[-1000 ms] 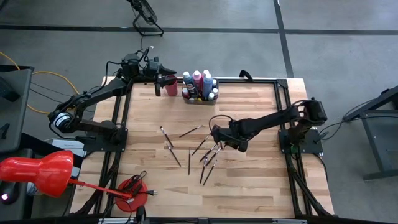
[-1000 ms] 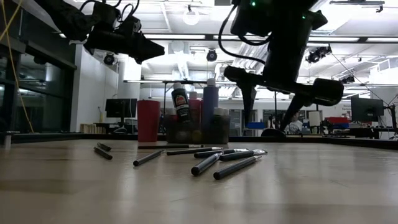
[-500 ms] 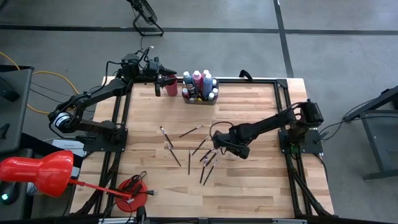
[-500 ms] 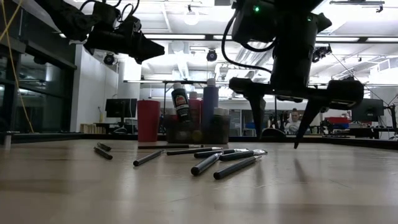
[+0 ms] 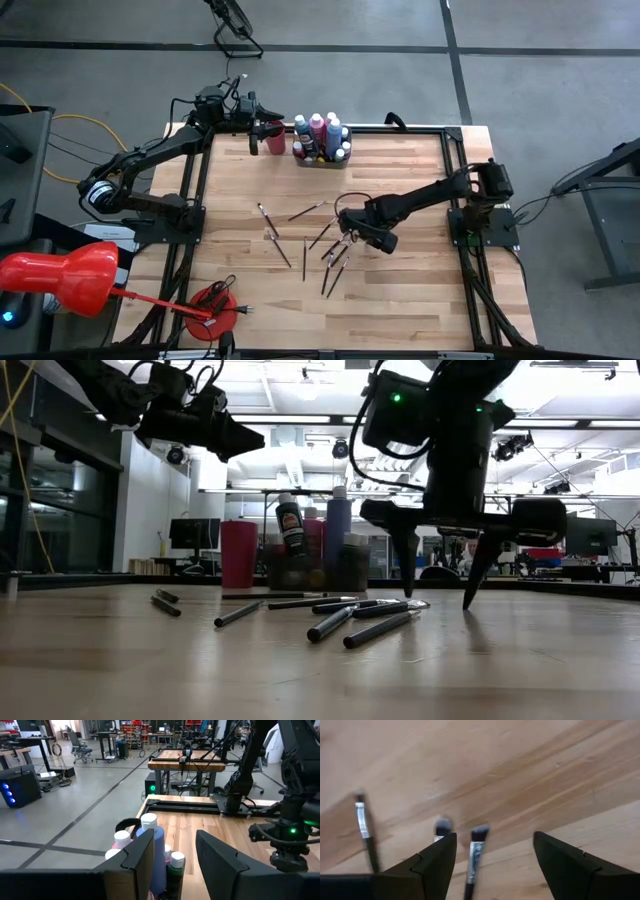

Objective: Pick & Place Paint Supplies
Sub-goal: Put the black paint brush into the pink cup

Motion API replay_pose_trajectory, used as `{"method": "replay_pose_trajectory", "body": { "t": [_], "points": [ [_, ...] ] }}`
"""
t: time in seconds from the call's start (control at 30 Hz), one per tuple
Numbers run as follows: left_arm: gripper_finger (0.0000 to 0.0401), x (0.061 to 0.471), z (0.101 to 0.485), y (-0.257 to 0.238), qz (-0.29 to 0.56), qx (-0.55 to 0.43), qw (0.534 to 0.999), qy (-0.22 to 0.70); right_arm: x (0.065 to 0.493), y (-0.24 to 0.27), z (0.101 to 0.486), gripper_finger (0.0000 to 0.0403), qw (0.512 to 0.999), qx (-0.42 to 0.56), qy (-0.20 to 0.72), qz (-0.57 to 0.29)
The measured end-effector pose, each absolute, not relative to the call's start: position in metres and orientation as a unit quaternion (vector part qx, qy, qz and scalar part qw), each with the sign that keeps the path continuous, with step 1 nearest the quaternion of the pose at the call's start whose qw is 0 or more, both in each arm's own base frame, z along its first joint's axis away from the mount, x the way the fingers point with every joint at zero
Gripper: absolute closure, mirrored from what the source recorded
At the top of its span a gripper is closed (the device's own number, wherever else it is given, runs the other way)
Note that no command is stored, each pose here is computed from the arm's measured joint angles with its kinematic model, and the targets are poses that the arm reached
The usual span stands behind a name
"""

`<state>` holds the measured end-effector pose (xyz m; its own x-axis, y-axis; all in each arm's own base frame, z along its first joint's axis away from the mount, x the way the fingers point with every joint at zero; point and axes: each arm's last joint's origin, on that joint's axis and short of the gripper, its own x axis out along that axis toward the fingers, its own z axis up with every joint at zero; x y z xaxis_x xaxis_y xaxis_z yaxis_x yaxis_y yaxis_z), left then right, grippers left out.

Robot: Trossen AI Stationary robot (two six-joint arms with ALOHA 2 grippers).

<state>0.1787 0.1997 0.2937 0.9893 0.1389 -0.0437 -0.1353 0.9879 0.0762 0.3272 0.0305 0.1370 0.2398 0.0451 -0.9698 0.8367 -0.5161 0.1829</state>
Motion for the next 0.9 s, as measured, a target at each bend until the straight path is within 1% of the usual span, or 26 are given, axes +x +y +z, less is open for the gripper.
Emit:
{"method": "replay_pose_trajectory", "body": {
  "t": [0.2,0.4,0.53,0.77,0.9],
  "points": [
    [0.0258,0.1788,0.2931,0.1996,0.068,0.037,0.997,0.027,0.3242,0.0299,0.1346,0.0143,0.355,0.689,0.308,-0.552],
    [0.0258,0.1787,0.2922,0.1995,0.068,0.034,0.997,0.031,0.3231,0.0268,0.1296,0.0148,0.352,0.678,0.324,-0.557],
    [0.0258,0.1786,0.2905,0.1994,0.067,0.029,0.997,0.036,0.3228,0.0244,0.1289,0.0167,0.354,0.675,0.343,-0.55],
    [0.0258,0.1785,0.2885,0.1992,0.066,0.02,0.997,0.044,0.3213,0.0249,0.1282,0.0211,0.357,0.667,0.348,-0.553],
    [0.0258,0.1785,0.2881,0.1991,0.066,0.019,0.997,0.045,0.321,0.025,0.1279,0.023,0.358,0.666,0.35,-0.553]
  ]
}}
